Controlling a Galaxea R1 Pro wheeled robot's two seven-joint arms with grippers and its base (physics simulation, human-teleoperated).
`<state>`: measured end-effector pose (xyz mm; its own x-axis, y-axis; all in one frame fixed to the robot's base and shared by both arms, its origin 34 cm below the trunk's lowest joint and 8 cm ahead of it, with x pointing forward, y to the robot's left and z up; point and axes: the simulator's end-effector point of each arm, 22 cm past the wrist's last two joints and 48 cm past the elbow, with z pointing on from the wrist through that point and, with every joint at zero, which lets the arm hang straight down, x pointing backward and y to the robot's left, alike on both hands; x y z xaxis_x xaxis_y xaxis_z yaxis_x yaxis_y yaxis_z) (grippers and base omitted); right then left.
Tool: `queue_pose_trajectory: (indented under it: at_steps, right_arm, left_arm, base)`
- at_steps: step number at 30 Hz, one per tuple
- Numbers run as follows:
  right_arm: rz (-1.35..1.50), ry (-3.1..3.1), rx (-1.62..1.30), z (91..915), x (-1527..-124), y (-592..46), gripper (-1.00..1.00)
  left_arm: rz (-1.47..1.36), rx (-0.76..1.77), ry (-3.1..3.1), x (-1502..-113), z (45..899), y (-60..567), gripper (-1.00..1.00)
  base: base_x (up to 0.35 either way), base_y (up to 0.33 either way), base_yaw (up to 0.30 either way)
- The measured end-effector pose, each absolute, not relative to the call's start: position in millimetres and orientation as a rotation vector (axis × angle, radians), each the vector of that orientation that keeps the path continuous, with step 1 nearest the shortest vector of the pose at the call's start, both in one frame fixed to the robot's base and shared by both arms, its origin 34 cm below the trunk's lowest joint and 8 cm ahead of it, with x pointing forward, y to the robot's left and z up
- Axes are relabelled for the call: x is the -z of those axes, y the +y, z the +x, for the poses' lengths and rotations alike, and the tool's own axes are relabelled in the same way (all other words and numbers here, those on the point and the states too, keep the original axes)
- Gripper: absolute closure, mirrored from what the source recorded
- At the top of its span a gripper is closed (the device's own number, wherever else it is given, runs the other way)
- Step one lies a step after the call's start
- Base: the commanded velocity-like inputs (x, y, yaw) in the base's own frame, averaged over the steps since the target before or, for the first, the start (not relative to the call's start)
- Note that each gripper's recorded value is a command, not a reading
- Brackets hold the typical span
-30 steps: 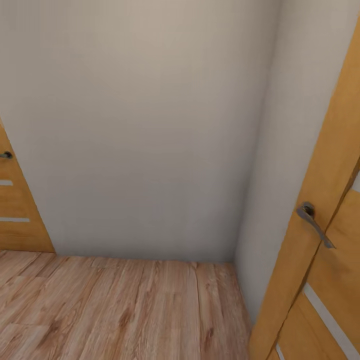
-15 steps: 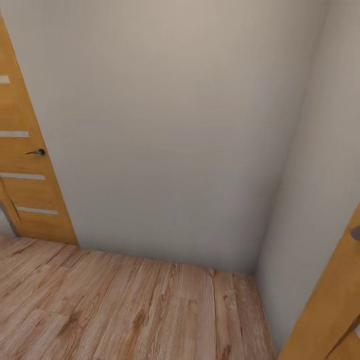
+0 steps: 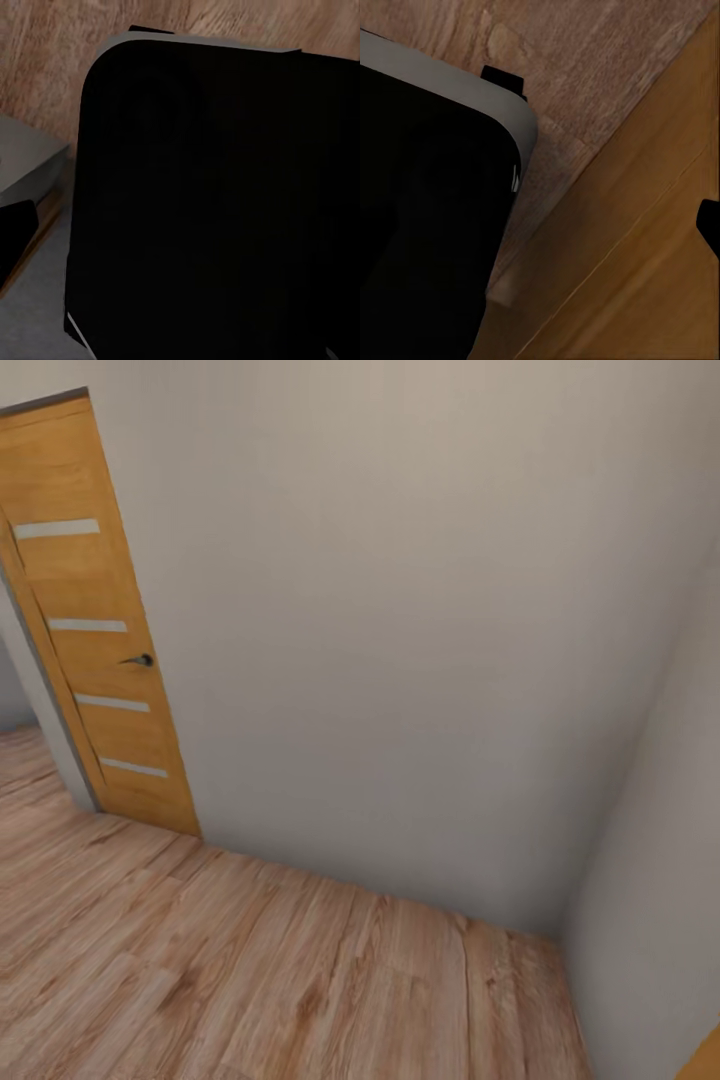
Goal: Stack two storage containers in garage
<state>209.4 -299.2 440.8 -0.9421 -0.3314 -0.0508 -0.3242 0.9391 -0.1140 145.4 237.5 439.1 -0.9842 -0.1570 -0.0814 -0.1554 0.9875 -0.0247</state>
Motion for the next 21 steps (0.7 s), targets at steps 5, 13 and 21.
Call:
queue_pose_trajectory:
  at_steps: [5, 13, 21]
  right_arm:
    - [-0.512, 3.025, 0.16, 209.5, -440.9, -299.2, -1.0]
    - [-0.512, 3.023, 0.16, 209.8, -440.9, -299.1, -1.0]
    - [-0.512, 3.02, 0.159, 210.4, -440.9, -298.9, -1.0]
  left_arm:
    - [-0.241, 0.028, 3.049, -439.1, 145.4, 237.5, -1.0]
    - [-0.241, 0.028, 3.049, -439.1, 145.4, 237.5, -1.0]
    - [-0.241, 0.028, 3.049, -439.1, 145.4, 237.5, -1.0]
  base:
    - [0.3, 0.0, 0.277]
    - [0.316, 0.0, 0.277]
    - [0.316, 0.0, 0.277]
